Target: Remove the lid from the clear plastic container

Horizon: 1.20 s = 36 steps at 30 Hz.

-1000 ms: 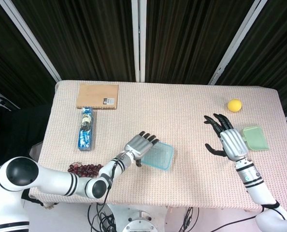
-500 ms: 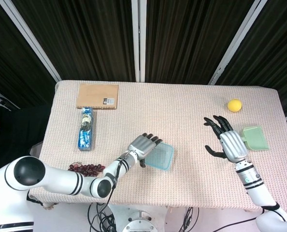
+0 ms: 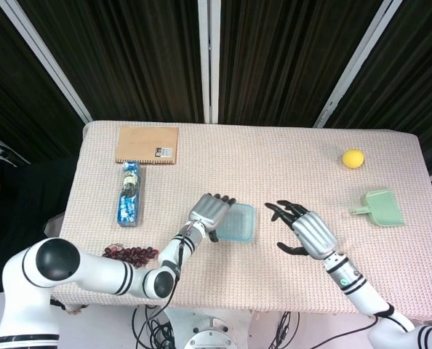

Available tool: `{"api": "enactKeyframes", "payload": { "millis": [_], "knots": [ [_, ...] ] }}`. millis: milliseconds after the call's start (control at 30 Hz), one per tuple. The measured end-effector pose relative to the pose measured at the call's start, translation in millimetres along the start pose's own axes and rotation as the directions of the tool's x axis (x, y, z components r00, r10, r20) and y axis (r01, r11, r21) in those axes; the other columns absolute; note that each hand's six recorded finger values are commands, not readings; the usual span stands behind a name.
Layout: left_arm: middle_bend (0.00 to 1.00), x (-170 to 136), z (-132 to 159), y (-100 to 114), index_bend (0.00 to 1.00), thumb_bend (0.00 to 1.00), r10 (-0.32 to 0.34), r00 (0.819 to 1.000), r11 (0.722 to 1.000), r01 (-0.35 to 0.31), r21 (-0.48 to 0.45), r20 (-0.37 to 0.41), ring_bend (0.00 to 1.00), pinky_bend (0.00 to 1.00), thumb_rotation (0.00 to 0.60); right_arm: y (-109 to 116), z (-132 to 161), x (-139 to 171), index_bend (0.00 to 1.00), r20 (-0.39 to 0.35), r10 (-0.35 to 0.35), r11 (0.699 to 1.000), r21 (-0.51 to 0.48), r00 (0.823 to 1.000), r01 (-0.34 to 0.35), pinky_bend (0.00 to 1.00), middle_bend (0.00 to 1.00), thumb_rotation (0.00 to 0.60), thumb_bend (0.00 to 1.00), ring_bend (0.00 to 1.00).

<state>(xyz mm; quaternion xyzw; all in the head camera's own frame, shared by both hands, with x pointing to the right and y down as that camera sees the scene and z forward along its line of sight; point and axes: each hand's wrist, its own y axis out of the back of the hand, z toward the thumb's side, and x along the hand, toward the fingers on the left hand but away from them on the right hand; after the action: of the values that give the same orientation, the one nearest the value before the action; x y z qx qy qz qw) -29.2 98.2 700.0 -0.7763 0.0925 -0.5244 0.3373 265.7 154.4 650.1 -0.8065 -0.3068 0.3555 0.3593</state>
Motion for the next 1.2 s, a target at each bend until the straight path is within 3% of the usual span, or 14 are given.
{"api": "enactKeyframes", "payload": {
  "millis": [167, 333, 767, 1200],
  "knots": [
    [0.33, 2.6, -1.5, -0.7, 0.23, 0.0, -0.01, 1.0, 1.0, 0.01, 0.003, -0.02, 0.25, 0.42, 0.6, -31.8, 14.0, -28.6, 0.25, -0.042, 0.035, 0.996, 0.083, 0.999, -0.032, 0.3, 0.39, 0.6, 0.03, 0.17],
    [0.33, 4.2, -1.4, 0.2, 0.23, 0.0, -0.015, 1.0, 1.0, 0.015, 0.0, -0.024, 0.25, 0.42, 0.6, -45.7, 19.3, -46.3, 0.31, -0.067, 0.035, 0.991, 0.132, 0.997, -0.026, 0.3, 0.39, 0.6, 0.03, 0.17],
    [0.33, 7.0, -0.6, -0.2, 0.23, 0.0, -0.024, 0.999, 1.0, 0.023, -0.012, -0.026, 0.25, 0.42, 0.6, -62.5, 26.7, -60.3, 0.37, -0.116, 0.024, 0.985, 0.174, 0.993, -0.004, 0.3, 0.39, 0.6, 0.03, 0.17],
    [0.33, 4.8, 1.7, 0.6, 0.23, 0.0, -0.019, 1.0, 1.0, 0.019, -0.006, -0.02, 0.25, 0.42, 0.6, -59.0, 26.7, -67.8, 0.39, -0.123, -0.003, 0.984, 0.178, 0.992, 0.025, 0.3, 0.39, 0.6, 0.04, 0.17]
  ]
}}
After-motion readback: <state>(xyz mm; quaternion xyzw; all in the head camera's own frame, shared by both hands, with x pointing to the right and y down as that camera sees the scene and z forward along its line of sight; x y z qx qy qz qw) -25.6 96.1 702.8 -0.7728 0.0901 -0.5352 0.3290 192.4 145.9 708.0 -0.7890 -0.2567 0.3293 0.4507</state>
